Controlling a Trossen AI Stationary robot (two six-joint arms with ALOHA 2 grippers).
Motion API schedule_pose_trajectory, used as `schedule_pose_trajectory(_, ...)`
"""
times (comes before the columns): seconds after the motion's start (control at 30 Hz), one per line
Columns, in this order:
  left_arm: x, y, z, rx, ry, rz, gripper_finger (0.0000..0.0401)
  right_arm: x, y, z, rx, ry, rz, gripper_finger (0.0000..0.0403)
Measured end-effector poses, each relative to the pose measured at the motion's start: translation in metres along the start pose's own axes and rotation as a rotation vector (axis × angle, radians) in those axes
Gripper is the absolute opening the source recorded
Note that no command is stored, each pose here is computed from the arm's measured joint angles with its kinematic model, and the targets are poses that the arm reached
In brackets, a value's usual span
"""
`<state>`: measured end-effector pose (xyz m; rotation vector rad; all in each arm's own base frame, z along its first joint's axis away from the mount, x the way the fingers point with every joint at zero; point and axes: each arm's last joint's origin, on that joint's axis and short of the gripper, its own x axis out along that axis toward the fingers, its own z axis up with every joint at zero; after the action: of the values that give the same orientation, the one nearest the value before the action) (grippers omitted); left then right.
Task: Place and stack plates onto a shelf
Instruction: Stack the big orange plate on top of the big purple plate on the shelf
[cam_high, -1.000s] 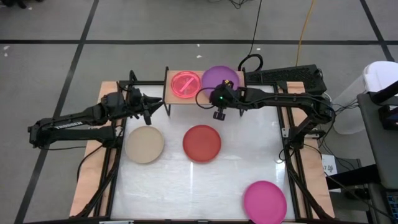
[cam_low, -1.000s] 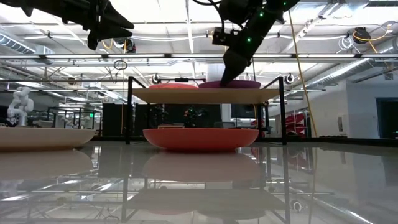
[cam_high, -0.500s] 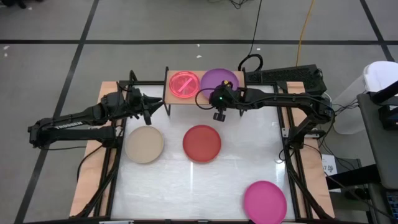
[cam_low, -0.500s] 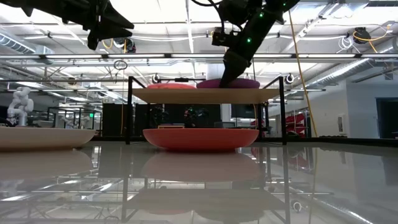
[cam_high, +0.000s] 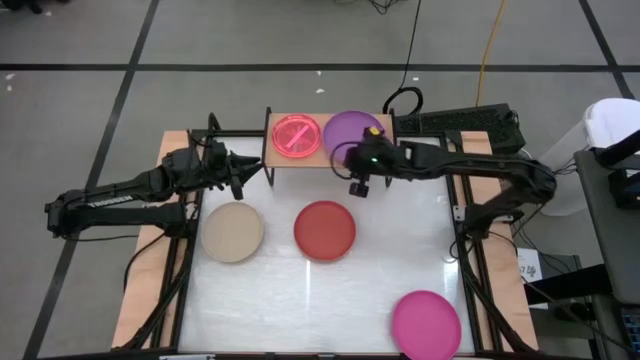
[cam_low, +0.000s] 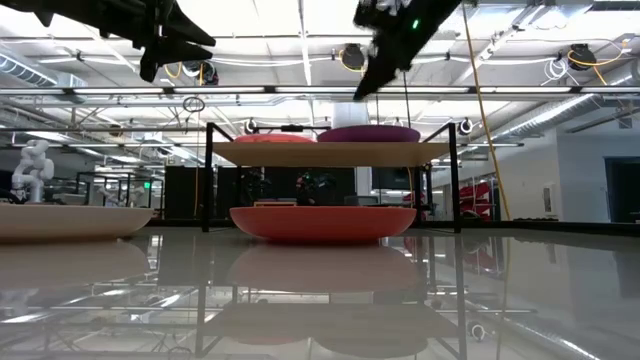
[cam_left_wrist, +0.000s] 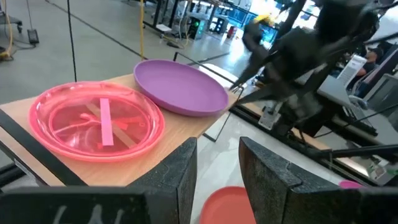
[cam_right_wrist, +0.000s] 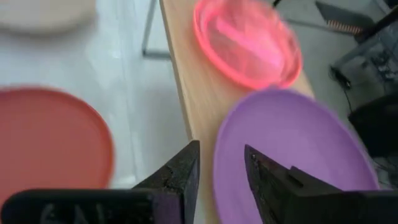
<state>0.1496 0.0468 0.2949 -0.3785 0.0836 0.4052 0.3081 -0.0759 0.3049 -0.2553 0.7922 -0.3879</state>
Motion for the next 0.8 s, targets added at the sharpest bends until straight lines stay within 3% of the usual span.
schedule_pose_trajectory(0.1,0.0,-0.001,0.0,0.017,0.01,-0.028,0.0124,-0.029,0.003,0.005,0.042,-0.073,0.018,0.0111)
schedule_pose_trajectory(0.33,0.012,-0.022,-0.017,0.024,0.162,-0.238,0.0124,-0.076,0.03,0.007,0.016,-0.27,0.098,0.0102)
schedule_pose_trajectory(0.63,0.051,-0.057,-0.068,0.186,0.399,-0.257,0.0124,-0.076,0.072,-0.019,-0.071,-0.46,0.09,0.0093)
schedule_pose_trajectory(0.8,0.073,-0.096,-0.085,0.323,0.462,-0.237,0.0124,-0.062,0.091,-0.042,-0.032,-0.537,0.118,0.0093)
